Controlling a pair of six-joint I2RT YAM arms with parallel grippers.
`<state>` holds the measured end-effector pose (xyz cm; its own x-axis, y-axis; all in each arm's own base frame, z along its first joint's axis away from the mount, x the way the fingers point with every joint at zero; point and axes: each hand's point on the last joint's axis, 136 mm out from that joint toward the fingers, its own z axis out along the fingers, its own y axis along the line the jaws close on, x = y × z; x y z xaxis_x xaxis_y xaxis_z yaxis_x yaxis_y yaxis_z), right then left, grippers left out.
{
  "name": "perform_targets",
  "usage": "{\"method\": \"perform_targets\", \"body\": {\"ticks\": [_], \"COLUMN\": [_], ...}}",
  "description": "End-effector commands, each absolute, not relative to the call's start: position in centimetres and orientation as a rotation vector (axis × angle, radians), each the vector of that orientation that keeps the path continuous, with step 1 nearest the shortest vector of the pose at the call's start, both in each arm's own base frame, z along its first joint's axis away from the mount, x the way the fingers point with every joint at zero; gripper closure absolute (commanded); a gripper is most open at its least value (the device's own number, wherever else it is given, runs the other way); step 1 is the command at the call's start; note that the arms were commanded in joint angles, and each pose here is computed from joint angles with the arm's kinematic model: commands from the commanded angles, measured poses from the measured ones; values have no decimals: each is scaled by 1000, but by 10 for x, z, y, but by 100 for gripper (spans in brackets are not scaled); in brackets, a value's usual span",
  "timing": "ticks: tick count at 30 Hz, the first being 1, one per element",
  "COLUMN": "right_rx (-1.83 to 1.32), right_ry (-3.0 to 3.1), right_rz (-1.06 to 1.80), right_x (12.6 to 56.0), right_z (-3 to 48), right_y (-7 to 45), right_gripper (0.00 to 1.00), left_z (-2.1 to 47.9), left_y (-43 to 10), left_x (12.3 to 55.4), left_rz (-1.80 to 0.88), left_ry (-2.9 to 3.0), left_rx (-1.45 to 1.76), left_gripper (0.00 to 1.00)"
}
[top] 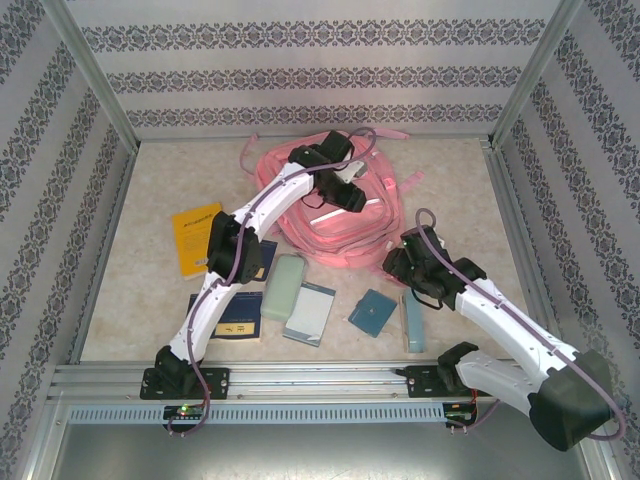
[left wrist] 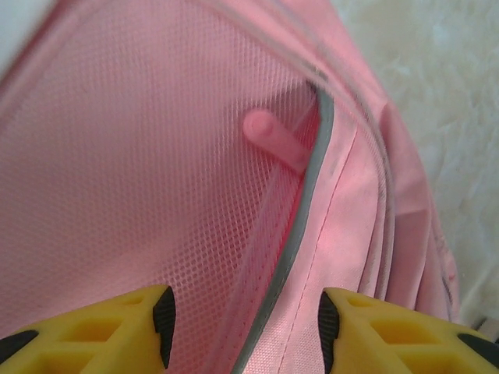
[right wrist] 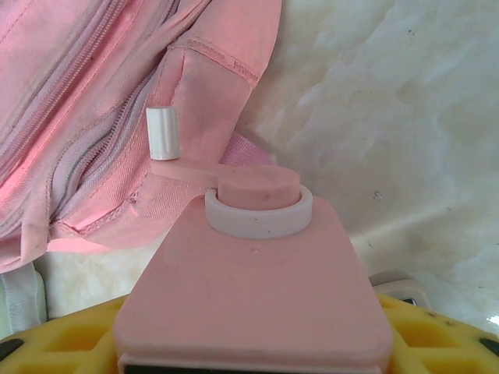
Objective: Pack the student bag
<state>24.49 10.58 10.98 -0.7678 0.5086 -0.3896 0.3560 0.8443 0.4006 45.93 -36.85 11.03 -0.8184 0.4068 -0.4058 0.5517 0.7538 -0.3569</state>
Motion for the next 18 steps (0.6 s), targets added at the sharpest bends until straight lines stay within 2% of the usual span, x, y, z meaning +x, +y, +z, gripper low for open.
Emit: {"method": "perform_targets", "body": {"ticks": [1, 4, 6, 8, 9, 18], "right_rx": [603, 603, 600, 577, 565, 507], "right_ry": [2496, 2495, 2489, 2478, 2471, 2403], "right_rz": [494, 515, 527, 550, 558, 624], "right_x": [250, 251, 252, 254, 255, 263], "right_z": [116, 116, 117, 121, 124, 148], "right_y": [112, 113, 114, 117, 118, 123], "right_gripper": [88, 88, 88, 89, 90, 96], "left_z": [107, 106, 110, 115, 119, 224], "left_y": [-368, -373, -378, -379, -378, -353], "left_x": [443, 437, 433, 431, 432, 449], "left_rz": [-746, -809, -860, -888, -880, -881], "left_ry": [2706, 2720, 2720, 2716, 2710, 2514], "left_rx": [783, 780, 776, 772, 764, 636], "left_gripper": [49, 58, 74, 95, 100, 100]}}
